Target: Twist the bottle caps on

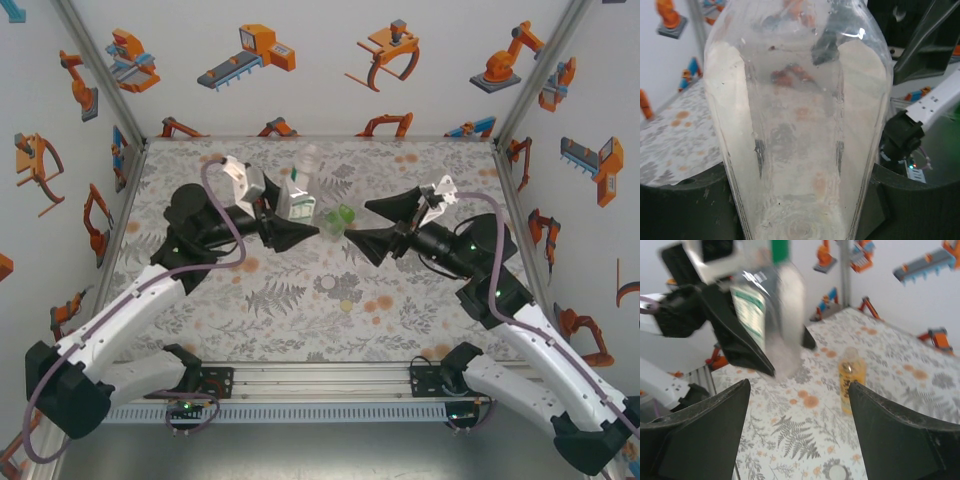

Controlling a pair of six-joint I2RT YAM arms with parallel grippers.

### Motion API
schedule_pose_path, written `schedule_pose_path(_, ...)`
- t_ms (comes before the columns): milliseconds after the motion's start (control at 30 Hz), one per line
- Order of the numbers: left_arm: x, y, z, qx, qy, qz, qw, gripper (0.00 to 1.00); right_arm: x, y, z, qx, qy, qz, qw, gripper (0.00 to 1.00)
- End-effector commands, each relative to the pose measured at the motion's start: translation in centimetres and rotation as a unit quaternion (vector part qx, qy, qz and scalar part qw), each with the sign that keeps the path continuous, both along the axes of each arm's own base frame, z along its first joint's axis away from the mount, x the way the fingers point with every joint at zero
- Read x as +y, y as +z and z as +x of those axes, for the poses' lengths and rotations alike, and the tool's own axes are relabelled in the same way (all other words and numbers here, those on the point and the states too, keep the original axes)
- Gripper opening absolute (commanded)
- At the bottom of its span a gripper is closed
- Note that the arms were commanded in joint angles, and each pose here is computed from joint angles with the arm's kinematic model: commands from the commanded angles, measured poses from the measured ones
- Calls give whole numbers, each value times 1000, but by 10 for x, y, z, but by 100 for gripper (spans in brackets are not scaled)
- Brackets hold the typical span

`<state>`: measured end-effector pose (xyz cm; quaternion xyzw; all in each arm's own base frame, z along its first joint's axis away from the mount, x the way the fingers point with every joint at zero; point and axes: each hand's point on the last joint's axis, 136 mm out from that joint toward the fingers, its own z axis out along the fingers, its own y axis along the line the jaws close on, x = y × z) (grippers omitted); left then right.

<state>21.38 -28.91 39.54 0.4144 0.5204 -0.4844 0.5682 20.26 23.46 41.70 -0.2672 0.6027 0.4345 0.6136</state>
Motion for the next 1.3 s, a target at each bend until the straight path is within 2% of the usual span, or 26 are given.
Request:
schedule_pose_path(0,26,18,9,-3,34,-6,999,20,-10,-54,37,129,-92,-16,987,67)
schedule_pose_path(133,49,18,23,-2,74,1,997,17,-12,-102,54,230,-154,-57,959,61)
schedule_pose_path(267,66,1,36,-3,119,24,993,16,-13,-153,61,320,-208,-134,915,58)
schedule_pose_path(367,72,-5,39,-3,129,28,991,16,-13,-186,59,377,-225,-181,880,58)
schedule_pose_path(600,73,-15,36,-7,130,45,990,16,-22,-248,55,454,-265,-273,806,56)
schedule_pose_path(700,72,-16,37,-3,127,44,991,16,-30,-265,58,463,-298,-326,768,57)
schedule_pose_path(767,72,-17,36,-1,125,44,991,17,-35,-269,62,458,-322,-346,753,61)
schedule_pose_path(867,73,-17,34,-4,126,45,991,17,-26,-270,62,452,-311,-354,757,64)
schedule_pose_path(1033,74,-16,33,-6,128,45,991,17,-14,-269,65,452,-297,-311,782,66)
schedule_pose_path(1133,74,-16,34,-5,128,43,991,17,-8,-269,68,453,-294,-310,783,65)
schedule_pose_path(1200,74,-16,34,-5,128,42,991,17,-7,-270,71,459,-303,-317,772,65)
schedule_pose_path(1267,75,-16,33,-6,129,41,991,17,2,-270,74,449,-299,-325,777,65)
